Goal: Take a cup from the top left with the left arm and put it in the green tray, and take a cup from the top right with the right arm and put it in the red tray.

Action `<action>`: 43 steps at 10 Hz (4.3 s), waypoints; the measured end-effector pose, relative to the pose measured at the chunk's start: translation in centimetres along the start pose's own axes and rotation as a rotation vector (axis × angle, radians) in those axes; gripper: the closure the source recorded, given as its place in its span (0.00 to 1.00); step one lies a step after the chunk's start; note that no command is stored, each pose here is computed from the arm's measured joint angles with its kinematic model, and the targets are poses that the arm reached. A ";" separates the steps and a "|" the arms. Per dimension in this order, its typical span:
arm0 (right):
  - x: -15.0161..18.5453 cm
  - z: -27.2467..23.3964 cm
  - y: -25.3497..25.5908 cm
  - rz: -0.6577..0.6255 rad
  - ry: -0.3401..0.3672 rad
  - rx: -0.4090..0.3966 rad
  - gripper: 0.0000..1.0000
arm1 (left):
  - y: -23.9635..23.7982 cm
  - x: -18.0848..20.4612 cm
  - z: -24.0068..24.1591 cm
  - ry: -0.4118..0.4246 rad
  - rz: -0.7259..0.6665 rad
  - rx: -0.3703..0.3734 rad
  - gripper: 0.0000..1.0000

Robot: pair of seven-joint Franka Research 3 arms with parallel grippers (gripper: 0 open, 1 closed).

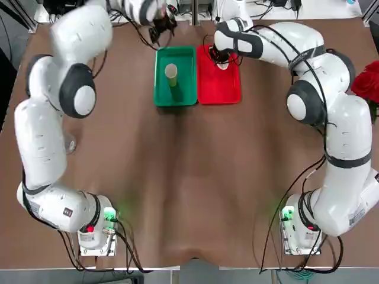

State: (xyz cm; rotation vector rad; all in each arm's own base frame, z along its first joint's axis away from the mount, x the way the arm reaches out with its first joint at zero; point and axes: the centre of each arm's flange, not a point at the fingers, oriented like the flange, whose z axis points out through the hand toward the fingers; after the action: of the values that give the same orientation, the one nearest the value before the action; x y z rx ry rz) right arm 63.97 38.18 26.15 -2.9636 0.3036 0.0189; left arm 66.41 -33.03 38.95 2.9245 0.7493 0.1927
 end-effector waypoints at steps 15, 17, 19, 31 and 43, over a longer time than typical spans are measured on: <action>-0.8 1.4 -0.9 -0.030 -0.038 -0.046 0.18 | -16.2 12.1 -13.8 -0.047 0.131 0.114 0.00; -0.7 -0.8 -1.7 -0.038 -0.061 -0.057 0.15 | -16.3 11.6 -15.7 -0.037 0.133 0.112 0.00; -1.0 -1.8 -1.9 -0.039 -0.082 -0.070 0.14 | -16.3 11.4 -16.3 -0.032 0.134 0.110 0.00; 8.1 -33.1 20.7 0.158 -0.041 -0.172 0.13 | -23.2 7.0 -28.5 -0.102 0.430 0.091 0.00; 6.8 -42.7 36.1 -0.068 0.016 -0.161 0.00 | -23.5 7.2 -27.4 -0.131 0.499 0.087 0.00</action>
State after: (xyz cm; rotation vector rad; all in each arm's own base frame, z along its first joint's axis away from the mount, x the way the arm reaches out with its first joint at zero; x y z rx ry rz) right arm 63.13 -5.01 62.35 -3.1337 0.2123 0.0125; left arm 57.46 -6.88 63.21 3.1119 0.0000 0.0076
